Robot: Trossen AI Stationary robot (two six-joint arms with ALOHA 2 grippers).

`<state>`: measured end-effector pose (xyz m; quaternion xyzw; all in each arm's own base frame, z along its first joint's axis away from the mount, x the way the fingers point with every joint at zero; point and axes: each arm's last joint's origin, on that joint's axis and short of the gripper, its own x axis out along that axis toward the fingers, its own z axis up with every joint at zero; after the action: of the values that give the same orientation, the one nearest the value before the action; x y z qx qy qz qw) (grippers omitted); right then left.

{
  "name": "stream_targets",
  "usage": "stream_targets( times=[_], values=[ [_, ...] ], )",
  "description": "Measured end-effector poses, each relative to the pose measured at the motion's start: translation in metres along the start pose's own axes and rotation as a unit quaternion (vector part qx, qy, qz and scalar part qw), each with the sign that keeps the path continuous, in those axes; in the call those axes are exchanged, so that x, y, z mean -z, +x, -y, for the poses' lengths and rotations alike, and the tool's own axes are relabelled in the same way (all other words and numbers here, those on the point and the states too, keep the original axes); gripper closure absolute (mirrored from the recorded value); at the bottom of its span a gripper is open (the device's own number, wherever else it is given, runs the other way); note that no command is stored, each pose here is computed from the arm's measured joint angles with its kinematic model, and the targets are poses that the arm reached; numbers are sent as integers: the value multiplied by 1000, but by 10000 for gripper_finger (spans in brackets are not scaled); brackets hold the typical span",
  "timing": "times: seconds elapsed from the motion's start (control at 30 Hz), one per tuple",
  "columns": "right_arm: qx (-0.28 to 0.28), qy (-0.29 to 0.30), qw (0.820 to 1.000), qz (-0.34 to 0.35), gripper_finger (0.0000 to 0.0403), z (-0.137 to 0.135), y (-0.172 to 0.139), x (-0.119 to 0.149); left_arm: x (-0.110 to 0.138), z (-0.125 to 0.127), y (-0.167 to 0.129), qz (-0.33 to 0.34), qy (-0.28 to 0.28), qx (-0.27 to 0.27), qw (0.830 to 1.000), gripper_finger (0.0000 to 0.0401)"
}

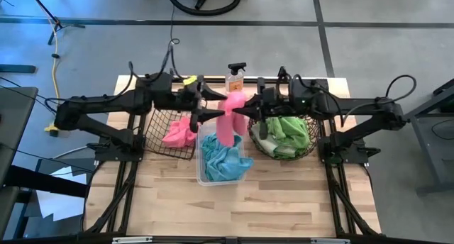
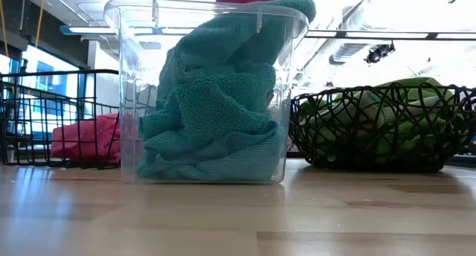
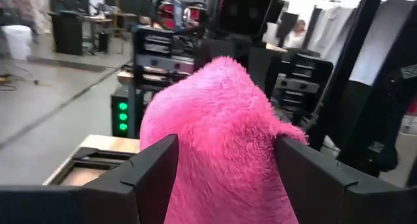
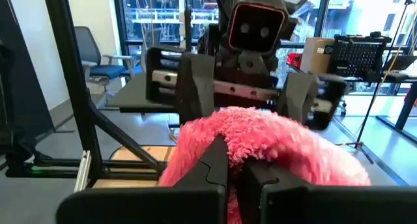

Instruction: Sort microfiber towel by color & place in baskets

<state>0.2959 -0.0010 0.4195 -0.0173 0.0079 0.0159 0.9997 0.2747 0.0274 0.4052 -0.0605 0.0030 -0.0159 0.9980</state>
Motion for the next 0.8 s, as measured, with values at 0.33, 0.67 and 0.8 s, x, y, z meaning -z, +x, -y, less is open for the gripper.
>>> stream_targets(
  times=[0.33, 0.67, 0.8],
  values=[
    [-14, 3, 1000, 22, 403, -1, 4, -2, 5, 9, 15, 0, -12, 28, 1000, 160],
    [-20, 4, 999, 29, 403, -1, 8, -1, 12, 10, 24, -11, -3, 48, 999, 160],
    [-20, 16, 999, 29, 403, -1, 8, -1, 10, 10, 24, 3, 16, 50, 999, 161]
  ],
)
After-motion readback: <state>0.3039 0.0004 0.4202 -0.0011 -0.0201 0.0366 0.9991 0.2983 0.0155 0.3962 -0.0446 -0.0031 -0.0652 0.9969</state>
